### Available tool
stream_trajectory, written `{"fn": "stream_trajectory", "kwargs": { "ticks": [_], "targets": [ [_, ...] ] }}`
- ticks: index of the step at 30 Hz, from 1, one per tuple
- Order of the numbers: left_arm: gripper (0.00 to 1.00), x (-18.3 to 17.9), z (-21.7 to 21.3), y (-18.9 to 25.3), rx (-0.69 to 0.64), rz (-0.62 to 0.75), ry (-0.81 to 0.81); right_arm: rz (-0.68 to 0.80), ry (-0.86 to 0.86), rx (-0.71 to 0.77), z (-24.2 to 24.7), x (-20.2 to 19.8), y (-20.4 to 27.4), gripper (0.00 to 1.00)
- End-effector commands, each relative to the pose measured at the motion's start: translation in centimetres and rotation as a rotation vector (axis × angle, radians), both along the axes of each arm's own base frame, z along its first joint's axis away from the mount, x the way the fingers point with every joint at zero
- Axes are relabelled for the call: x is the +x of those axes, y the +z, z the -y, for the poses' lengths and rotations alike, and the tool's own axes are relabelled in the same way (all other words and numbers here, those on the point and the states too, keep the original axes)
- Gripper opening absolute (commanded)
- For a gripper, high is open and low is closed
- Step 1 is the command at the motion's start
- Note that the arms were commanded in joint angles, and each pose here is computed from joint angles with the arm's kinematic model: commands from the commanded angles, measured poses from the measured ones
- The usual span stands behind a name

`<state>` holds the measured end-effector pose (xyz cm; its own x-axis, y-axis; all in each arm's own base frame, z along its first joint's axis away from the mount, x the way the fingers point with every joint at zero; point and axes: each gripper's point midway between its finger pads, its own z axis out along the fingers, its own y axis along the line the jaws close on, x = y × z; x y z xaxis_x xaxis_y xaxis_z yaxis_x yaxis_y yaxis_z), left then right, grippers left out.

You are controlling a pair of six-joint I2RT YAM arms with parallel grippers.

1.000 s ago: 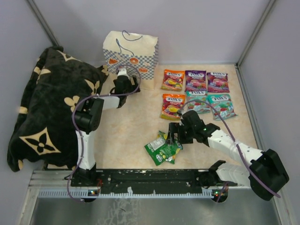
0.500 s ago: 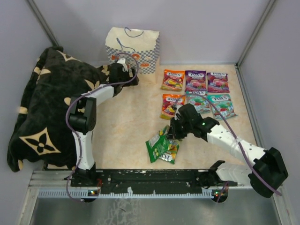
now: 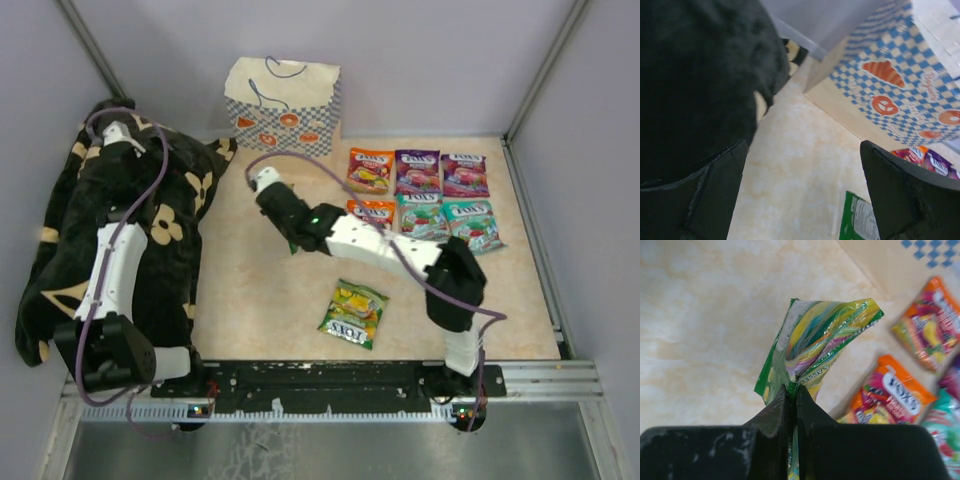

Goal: Take the snacks out of the paper bag
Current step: Adjust the snack at the center of the board, then move the snack to the center of the board.

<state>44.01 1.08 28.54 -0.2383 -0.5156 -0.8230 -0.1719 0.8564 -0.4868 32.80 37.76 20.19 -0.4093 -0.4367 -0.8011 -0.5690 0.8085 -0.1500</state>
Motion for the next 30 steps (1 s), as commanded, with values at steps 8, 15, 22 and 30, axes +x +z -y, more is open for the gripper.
{"fn": "stream_trajectory", "kwargs": {
  "ticks": [8,15,22,30],
  "targets": [
    [0.99,-3.6,-1.5,-2.9,-0.061,-0.079,0.075,0.075,0.26,-0.096,-4.0,-9.3,-5.3,0.99],
    [0.99,-3.8,8.3,-7.7,0.085,-0.188,-0.1,-0.22,0.121,0.587,7.3,-11.3,-0.1,0.99],
    [0.99,-10.3,18.7,-12.3,0.22,-0.184,-0.503,-0.463,-0.149,0.378,15.1,-14.7,-7.6,0.97],
    [1.0,-16.3,22.8,-20.0,0.376,-0.222,-0.756,-0.581,-0.032,0.139,14.1,-16.3,-10.6,0.99]
  ]
}}
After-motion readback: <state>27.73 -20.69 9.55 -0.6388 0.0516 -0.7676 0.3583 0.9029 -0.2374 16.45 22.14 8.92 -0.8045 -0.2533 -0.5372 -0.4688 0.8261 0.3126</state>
